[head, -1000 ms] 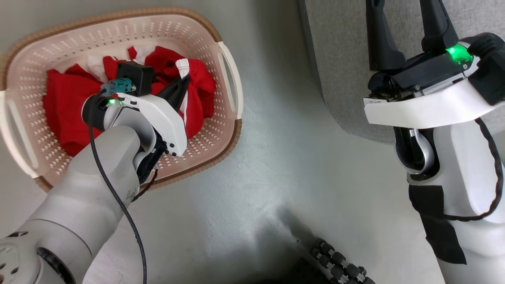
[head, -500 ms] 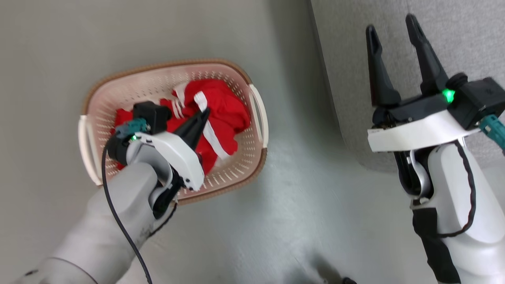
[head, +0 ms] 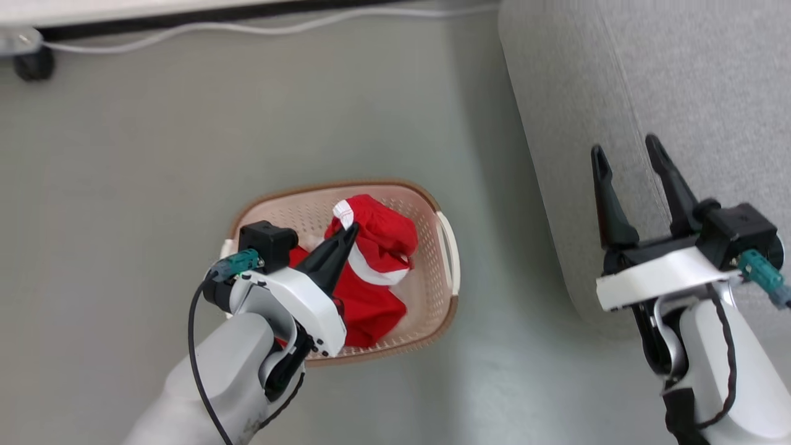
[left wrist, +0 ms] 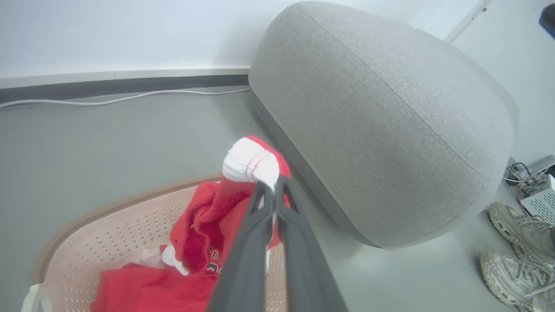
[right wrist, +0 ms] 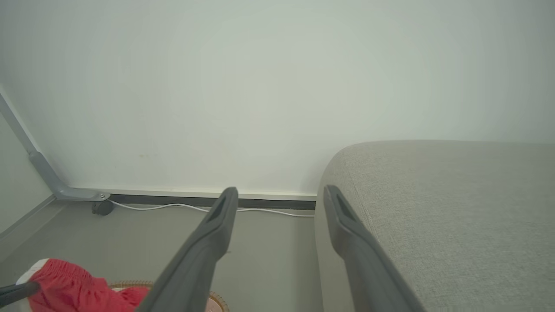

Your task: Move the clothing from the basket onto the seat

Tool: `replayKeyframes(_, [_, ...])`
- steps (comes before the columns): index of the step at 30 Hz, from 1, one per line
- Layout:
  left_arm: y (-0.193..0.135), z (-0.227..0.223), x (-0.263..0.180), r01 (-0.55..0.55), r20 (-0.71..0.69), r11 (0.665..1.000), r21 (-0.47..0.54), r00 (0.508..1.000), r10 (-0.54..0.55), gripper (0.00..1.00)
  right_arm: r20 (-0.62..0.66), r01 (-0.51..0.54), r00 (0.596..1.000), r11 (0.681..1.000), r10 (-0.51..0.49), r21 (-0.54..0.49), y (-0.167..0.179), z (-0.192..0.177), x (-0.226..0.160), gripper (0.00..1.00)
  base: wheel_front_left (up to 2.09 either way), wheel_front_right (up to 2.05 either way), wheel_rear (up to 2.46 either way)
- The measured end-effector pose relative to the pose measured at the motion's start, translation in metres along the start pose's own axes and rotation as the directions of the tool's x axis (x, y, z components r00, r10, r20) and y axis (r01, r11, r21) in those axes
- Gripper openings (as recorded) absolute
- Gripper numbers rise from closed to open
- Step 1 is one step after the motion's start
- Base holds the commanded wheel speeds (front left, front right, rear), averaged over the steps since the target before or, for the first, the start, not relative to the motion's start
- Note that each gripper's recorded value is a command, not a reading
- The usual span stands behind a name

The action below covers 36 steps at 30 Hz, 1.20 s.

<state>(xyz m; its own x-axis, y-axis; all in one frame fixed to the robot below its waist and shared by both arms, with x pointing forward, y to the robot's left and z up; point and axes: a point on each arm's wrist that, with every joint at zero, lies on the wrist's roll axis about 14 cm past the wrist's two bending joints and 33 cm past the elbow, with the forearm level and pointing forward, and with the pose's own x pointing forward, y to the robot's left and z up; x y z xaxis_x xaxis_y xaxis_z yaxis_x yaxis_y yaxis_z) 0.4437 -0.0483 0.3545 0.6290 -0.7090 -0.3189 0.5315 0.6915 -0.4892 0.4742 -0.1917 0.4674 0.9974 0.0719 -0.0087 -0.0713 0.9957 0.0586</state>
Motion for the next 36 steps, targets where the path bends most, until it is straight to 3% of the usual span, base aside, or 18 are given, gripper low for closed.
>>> replayKeyframes(9, [-0.026, 0.052, -0.042, -0.007, 0.153, 0.995, 0.102, 0.988, -0.009, 0.0, 0.02, -0.022, 1.0, 1.0, 0.022, 0.018, 0.014, 0.015, -0.026, 1.0, 0.0, 0.0, 0.0])
replayKeyframes(21, [-0.055, 0.127, -0.099, -0.037, 0.361, 0.963, 0.265, 0.931, -0.063, 0.0, 0.035, -0.072, 0.997, 0.997, 0.071, 0.031, 0.036, 0.024, -0.054, 1.0, 0.0, 0.0, 0.0])
replayKeyframes(36, [-0.076, 0.181, -0.123, -0.049, 0.433, 0.888, 0.458, 0.885, -0.174, 0.0, 0.031, -0.073, 0.997, 0.996, 0.071, 0.053, 0.042, 0.022, -0.061, 1.0, 0.0, 0.0, 0.0])
